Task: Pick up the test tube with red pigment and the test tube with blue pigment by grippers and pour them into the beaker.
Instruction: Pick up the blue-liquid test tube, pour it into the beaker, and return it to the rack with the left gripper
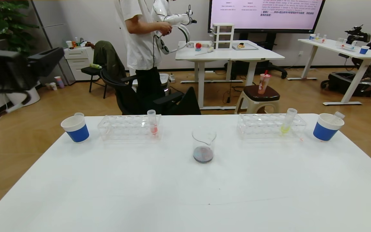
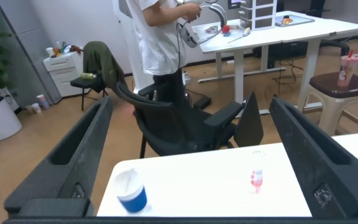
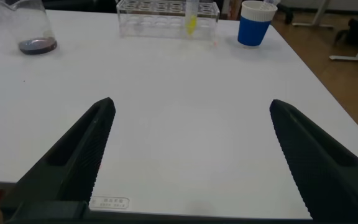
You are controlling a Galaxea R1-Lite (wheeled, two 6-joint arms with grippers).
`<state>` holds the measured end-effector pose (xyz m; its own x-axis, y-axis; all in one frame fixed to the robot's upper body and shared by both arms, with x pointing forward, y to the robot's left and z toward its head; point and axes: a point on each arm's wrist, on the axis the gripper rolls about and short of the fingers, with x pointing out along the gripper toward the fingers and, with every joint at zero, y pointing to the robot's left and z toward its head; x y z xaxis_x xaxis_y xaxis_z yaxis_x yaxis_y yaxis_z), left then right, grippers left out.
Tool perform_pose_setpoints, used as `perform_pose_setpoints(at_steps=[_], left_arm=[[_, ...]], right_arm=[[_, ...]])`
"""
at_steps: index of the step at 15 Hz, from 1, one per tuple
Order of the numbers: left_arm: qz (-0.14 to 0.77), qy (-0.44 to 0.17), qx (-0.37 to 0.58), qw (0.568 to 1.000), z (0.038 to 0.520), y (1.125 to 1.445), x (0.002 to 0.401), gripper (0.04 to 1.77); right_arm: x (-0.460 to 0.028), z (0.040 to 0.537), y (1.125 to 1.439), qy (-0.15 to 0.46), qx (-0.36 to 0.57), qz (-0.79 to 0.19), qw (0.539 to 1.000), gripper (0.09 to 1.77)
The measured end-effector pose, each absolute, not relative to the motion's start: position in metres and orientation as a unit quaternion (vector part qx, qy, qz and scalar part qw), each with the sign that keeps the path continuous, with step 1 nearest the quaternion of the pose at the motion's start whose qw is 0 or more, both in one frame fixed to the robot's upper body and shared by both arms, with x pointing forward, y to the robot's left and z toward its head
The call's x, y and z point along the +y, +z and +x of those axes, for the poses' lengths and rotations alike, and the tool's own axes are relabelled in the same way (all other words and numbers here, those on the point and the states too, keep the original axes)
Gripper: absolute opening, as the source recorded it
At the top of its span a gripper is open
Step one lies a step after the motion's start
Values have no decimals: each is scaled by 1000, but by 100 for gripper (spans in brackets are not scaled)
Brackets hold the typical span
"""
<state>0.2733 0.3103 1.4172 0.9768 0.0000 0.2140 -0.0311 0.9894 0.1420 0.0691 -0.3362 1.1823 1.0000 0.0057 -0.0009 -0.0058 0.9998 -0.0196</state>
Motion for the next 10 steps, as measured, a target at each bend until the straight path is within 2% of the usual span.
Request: perform_pose_setpoints(at_steps=[3, 7, 10], left_arm=[[83, 14, -92, 992, 200, 1403, 322, 175], [90, 15, -50, 995, 111, 1362, 334, 175], [88, 38, -38, 995, 69, 1329, 338, 175]], right_arm=[[-336, 69, 1182, 3, 0, -10, 1000, 174], [-336, 69, 1182, 3, 0, -10, 1000, 174], [-336, 69, 1182, 3, 0, -10, 1000, 174]])
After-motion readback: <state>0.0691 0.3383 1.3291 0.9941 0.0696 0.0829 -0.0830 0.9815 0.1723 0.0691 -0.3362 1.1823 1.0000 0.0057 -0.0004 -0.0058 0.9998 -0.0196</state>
